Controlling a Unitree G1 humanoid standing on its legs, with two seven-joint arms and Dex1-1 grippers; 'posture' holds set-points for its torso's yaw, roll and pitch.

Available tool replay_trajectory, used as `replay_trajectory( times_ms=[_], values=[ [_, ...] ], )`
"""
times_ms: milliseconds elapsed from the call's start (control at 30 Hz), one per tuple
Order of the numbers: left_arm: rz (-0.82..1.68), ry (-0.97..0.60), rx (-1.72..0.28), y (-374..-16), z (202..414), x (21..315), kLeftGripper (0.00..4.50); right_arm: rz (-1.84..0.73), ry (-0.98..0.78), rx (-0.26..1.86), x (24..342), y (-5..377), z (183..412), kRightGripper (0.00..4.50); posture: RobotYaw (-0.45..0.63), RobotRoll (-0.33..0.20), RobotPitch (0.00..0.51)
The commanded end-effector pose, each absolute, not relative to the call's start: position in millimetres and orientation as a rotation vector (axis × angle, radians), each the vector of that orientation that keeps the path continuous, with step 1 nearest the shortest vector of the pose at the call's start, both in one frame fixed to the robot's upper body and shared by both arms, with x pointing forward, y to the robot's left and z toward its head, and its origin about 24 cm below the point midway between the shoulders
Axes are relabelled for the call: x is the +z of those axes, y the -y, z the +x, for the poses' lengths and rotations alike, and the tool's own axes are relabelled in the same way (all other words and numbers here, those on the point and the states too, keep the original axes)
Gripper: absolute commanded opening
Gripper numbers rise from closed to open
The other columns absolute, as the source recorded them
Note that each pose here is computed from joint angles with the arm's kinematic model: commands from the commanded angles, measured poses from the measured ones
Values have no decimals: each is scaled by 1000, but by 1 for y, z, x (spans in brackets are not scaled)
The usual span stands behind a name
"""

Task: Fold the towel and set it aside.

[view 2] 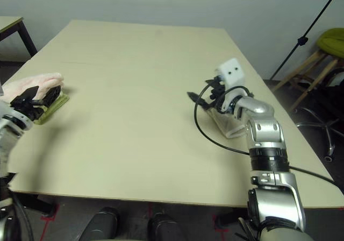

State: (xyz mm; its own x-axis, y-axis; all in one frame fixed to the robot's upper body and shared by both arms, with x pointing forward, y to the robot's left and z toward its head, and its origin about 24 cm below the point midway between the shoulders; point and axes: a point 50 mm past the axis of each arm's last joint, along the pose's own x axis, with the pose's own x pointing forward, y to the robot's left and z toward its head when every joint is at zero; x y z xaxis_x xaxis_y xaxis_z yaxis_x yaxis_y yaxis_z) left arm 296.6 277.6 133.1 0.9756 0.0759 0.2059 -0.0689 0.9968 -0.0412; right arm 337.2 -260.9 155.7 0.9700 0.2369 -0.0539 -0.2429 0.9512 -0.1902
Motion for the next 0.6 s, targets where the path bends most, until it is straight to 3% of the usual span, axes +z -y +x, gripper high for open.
replay_trajectory(
  times_ms=[33,300,600],
  values=[
    [42,249,184,-282,295,117,4478,-186,-2,64,145,275,333,4500,81,0,68],
    [92,238,212,-283,291,95,4478,-177,-6,-178,112,292,318,4500,88,0,74],
    [96,182,236,-293,284,81,4478,-134,-37,-185,100,294,315,4500,89,0,80]
  ],
)
